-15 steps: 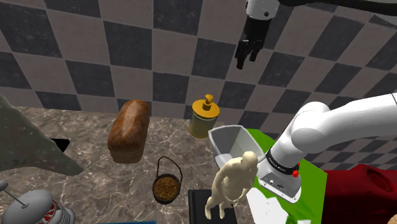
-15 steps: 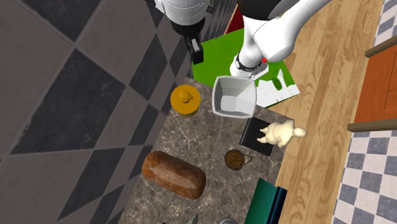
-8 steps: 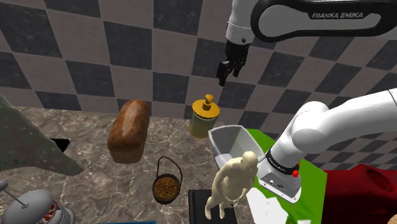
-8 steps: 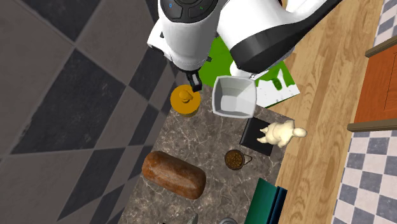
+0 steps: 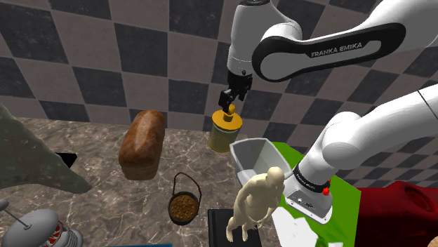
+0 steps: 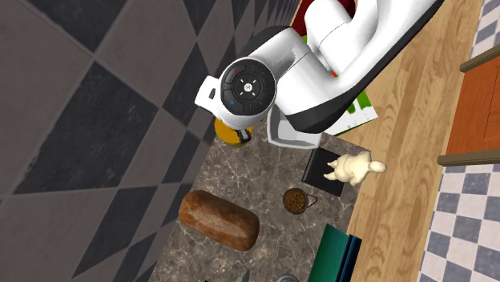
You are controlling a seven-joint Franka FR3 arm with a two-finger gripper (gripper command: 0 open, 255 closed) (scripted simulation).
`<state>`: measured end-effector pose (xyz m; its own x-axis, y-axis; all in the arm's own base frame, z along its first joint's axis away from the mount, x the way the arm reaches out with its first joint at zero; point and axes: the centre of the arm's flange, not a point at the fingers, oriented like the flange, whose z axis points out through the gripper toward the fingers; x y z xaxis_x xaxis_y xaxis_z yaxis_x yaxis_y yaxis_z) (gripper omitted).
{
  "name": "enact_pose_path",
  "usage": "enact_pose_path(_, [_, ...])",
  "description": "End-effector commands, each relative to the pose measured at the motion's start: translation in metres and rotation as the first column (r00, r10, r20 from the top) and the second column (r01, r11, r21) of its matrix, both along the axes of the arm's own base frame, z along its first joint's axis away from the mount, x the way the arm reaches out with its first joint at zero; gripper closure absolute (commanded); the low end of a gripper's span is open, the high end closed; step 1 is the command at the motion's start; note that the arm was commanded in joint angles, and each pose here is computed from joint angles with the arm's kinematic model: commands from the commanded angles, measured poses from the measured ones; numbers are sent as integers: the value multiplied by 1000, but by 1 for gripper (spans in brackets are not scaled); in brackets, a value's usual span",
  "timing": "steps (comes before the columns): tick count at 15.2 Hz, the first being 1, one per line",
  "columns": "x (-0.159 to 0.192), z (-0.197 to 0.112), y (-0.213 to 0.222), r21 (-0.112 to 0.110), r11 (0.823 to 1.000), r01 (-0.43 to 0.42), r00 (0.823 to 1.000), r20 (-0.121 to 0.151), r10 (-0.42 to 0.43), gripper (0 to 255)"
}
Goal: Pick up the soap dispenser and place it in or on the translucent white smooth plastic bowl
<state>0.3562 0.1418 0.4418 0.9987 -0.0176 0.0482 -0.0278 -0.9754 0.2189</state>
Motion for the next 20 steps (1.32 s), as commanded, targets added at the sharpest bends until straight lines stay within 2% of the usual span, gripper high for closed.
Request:
enact_pose_path(1, [1,-11,1,-1,1000,-1,1000,3,1,0])
enact_pose_path(6, [2,-40,-5,-1,1000,-1,1000,3,1,0])
enact_pose_path(14, [2,-40,-5,-1,1000,-1,1000,3,1,0])
enact_pose_path(15, [2,-40,-5,-1,1000,-1,1000,3,1,255])
enact_pose_path(20, [2,-40,-5,-1,1000,-1,1000,3,1,255])
